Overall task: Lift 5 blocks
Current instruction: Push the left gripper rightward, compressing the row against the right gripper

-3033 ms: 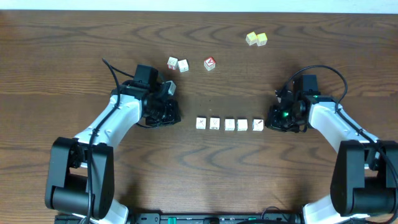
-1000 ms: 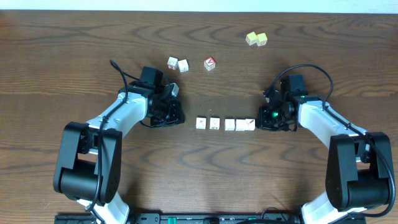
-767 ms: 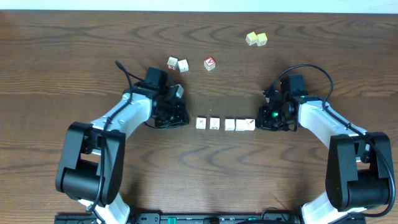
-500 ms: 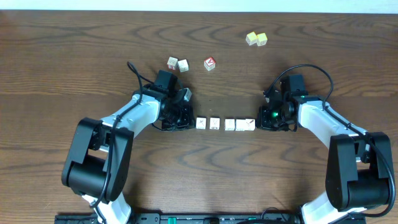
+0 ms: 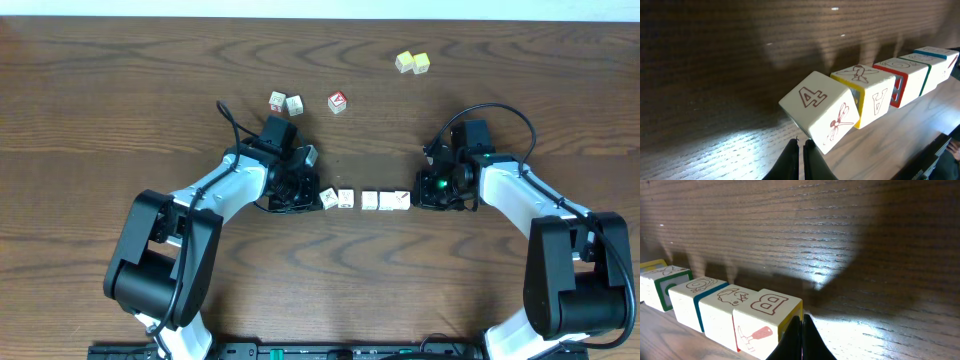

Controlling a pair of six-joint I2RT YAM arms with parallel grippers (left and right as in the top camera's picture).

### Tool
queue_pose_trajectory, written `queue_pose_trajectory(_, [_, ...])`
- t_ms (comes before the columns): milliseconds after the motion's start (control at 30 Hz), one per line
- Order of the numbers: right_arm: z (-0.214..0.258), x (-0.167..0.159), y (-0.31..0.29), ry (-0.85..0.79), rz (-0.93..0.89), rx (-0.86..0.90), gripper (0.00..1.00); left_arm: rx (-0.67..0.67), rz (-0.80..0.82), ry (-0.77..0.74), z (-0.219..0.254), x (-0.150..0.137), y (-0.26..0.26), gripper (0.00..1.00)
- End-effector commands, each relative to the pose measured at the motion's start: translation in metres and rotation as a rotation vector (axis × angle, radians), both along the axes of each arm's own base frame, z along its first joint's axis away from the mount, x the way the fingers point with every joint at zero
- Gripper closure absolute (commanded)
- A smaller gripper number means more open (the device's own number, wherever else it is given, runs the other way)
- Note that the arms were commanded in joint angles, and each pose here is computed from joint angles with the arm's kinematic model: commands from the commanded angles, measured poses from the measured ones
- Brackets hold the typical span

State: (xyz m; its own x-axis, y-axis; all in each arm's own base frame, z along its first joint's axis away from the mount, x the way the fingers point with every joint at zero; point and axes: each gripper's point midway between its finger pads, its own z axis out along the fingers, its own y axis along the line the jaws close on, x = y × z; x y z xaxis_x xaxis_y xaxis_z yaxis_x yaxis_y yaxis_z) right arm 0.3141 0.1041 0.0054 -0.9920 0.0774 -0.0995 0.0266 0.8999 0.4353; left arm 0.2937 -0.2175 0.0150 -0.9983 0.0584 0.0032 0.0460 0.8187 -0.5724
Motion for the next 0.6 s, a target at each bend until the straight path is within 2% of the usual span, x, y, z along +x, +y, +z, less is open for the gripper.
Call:
queue_pose_trajectory(0, [0.003,0.002,0.005,-0.005,0.006,0.014,0.99,-0.008,0.011,0.021,-0.002,-0.002,-0.001,0.93])
queue_pose_trajectory(200, [0.003,0.003,0.006,-0.009,0.006,0.015,0.99,-0.004,0.010,0.015,-0.003,0.000,-0.001,0.93])
queue_pose_trajectory(367, [0.003,0.003,0.007,-0.009,0.008,0.022,0.99,0.092,0.033,-0.027,-0.012,0.008,0.014,0.93])
queue_pose_trajectory(567, [0.004,0.004,0.007,-0.015,0.008,0.022,0.99,0.091,0.033,-0.063,-0.011,0.015,0.013,0.93])
